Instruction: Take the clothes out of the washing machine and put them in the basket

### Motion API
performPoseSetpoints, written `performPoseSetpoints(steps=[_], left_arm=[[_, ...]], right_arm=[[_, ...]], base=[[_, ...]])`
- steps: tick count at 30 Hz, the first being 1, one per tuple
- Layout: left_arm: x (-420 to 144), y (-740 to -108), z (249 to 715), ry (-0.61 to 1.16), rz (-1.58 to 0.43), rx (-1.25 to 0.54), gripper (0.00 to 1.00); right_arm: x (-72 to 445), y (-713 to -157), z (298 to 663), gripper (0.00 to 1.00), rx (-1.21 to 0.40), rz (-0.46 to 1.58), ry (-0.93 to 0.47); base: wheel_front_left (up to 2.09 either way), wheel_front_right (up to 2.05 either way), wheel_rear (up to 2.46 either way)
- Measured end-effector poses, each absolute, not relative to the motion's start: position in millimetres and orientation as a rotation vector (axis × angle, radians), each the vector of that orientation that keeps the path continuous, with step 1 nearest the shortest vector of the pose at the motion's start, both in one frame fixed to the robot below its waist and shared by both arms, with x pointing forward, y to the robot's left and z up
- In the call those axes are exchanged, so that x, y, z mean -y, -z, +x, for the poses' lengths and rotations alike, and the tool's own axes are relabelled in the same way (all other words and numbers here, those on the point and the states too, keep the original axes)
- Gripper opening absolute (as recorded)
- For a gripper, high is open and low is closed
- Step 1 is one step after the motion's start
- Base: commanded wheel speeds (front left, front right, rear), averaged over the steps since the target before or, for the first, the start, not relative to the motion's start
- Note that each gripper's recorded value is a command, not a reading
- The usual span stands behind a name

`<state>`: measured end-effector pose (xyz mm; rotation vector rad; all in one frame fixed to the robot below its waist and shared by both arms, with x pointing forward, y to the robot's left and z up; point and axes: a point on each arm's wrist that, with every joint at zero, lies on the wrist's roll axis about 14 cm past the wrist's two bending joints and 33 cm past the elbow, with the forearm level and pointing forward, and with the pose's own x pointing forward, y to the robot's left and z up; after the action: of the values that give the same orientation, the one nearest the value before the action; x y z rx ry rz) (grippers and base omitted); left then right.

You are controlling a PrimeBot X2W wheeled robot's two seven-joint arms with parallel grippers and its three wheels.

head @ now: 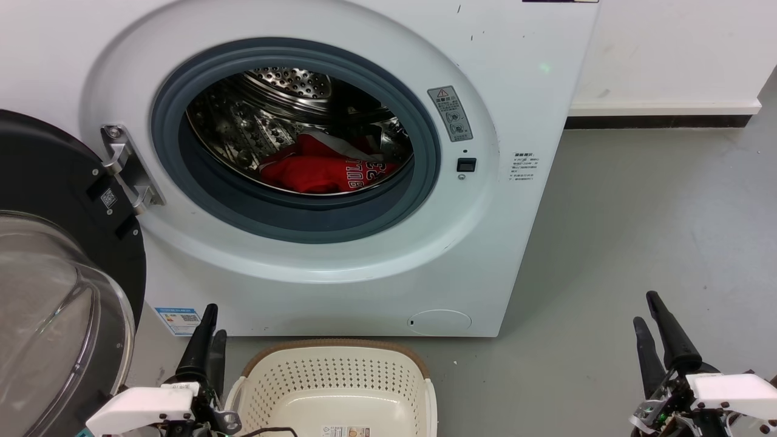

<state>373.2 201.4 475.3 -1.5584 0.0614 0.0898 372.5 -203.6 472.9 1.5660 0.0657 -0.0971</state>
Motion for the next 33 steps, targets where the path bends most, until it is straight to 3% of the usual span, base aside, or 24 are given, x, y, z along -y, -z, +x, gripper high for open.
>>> performPoseSetpoints(steps=[33], left_arm=[[-197,-506,375,-0.104,-0.885,-0.019,1.00]], right_arm=[[194,-514,375,1.00,0.036,0.875,0.004]], base=[[0.00,0.00,0.00]])
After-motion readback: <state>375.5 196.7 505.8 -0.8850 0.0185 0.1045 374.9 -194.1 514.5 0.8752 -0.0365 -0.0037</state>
